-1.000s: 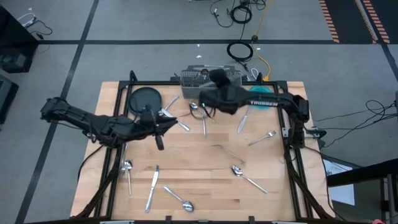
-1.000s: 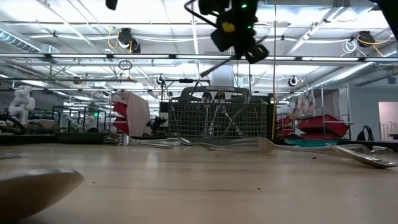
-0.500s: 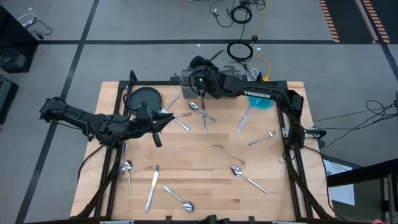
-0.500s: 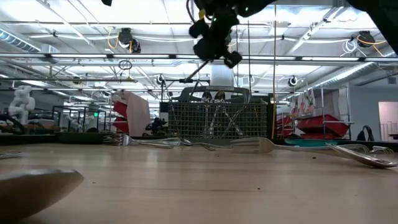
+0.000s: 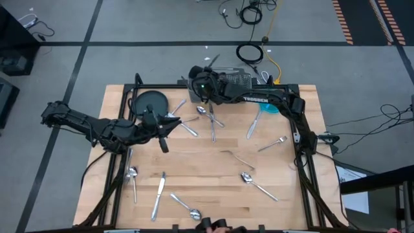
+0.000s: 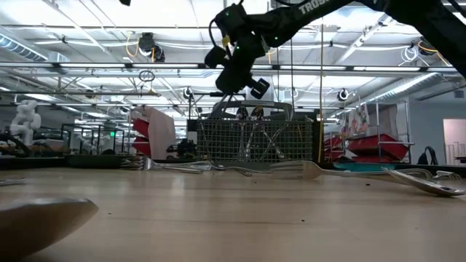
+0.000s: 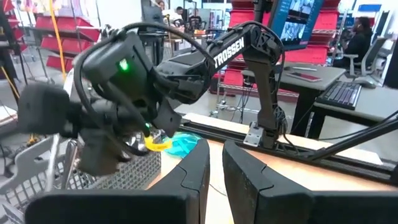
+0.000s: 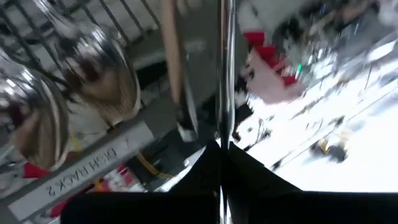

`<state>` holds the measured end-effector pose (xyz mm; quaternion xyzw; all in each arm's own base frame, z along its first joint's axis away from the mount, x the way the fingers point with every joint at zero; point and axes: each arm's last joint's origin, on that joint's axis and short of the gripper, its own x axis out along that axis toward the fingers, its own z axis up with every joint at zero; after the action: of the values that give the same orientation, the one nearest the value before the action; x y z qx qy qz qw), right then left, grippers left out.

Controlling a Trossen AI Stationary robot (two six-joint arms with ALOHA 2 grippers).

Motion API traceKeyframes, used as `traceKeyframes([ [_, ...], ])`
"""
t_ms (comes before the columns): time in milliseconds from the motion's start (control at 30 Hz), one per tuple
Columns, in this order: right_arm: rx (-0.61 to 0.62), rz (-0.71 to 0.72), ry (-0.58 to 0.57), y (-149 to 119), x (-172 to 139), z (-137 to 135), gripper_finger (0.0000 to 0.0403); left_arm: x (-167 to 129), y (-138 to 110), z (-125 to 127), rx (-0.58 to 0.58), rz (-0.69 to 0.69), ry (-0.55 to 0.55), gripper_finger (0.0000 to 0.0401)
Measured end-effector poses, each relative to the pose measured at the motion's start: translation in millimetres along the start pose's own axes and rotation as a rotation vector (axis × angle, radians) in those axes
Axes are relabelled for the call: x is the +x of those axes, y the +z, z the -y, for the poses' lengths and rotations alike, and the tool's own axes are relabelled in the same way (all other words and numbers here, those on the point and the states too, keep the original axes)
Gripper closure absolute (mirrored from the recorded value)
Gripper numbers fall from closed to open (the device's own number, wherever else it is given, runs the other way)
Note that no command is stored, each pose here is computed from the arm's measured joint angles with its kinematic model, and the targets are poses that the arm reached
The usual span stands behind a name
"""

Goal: Sort silverware
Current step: Put the knife into the silverware basket

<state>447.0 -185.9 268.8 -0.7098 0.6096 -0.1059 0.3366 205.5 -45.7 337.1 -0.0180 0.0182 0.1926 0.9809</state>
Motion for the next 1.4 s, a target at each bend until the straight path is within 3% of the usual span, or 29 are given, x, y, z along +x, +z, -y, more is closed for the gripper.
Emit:
traceKeyframes([
  [200,-0.11,0.053,0.002,3,0,-3,0.0403,0,0,0,0.071,0.0,0.0,0.0349],
  [500,-0.214,0.119,-0.003,3,3,-7,0.0403,0,0,0,0.081,0.0,0.001,0.0349],
  [733,-0.246,0.117,0.013,9,13,-12,0.0403,0,0,0,0.156,0.0,0.003,0.0349],
  [1400,-0.256,0.164,0.016,0,34,-22,0.0402,0,0,-1,0.159,-0.001,0.053,0.0349],
])
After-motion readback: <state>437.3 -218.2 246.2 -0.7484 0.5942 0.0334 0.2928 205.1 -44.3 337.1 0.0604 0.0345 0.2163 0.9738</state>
